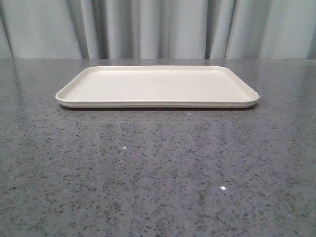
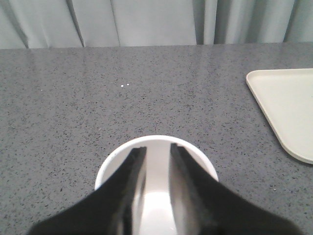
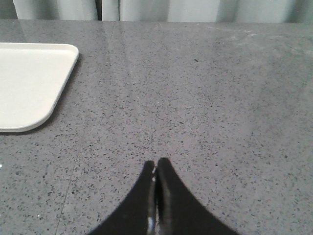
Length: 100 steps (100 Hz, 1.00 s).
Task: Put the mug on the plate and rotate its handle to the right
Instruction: 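Lift the mug with the left gripper and carry it toward the tray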
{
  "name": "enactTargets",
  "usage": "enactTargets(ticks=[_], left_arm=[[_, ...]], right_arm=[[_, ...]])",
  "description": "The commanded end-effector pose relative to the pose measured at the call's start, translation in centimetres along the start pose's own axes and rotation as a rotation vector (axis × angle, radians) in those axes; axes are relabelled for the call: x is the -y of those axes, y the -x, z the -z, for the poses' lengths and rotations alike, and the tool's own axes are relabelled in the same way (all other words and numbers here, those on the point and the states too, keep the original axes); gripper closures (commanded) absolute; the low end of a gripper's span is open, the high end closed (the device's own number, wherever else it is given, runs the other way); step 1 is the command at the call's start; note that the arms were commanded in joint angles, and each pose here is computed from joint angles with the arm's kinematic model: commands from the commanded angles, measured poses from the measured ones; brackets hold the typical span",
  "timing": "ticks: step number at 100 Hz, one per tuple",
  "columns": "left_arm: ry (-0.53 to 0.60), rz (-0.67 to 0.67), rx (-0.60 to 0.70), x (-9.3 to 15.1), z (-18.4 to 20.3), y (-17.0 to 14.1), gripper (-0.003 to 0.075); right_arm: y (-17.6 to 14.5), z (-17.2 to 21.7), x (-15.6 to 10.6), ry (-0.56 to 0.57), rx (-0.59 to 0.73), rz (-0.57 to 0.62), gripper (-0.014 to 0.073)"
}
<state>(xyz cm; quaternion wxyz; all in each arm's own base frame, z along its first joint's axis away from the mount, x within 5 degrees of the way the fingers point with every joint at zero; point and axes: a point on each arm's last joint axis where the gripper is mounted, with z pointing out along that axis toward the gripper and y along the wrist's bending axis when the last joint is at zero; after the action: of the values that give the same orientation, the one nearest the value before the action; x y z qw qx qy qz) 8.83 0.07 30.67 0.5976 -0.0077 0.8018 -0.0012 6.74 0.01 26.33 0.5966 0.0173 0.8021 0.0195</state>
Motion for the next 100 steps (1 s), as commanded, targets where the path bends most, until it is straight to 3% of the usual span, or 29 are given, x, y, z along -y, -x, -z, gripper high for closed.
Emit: enactTargets(ticks=[1,7,14,47,69,100], left_arm=[[0.002,0.035,0.07,0.0,-0.1,2.7,0.0403],[0.004,0.052,0.043,0.0,-0.3,3.3,0.0333],[0.008,0.055,-0.003,-0.1,-0.5,3.9,0.031],[0.086,0.113,-0.203,-0.7,-1.8,6.3,0.031],[0.153,0.122,-0.368,-1.2,-3.2,6.6,0.0309],[0.182,0.14,-0.478,-1.4,-5.5,6.1,0.0309]], right_arm=[[1.8,0.2,-0.1,0.003,0.09,0.016,0.0656],[1.8,0.2,-0.1,0.003,0.09,0.016,0.0656],[1.8,0.2,-0.1,0.003,0.09,0.016,0.0656],[1.8,0.2,-0.1,0.003,0.095,0.016,0.0656],[1.9,0.2,-0.1,0.004,0.1,0.016,0.0656],[1.9,0.2,-0.1,0.004,0.102,0.016,0.0656]])
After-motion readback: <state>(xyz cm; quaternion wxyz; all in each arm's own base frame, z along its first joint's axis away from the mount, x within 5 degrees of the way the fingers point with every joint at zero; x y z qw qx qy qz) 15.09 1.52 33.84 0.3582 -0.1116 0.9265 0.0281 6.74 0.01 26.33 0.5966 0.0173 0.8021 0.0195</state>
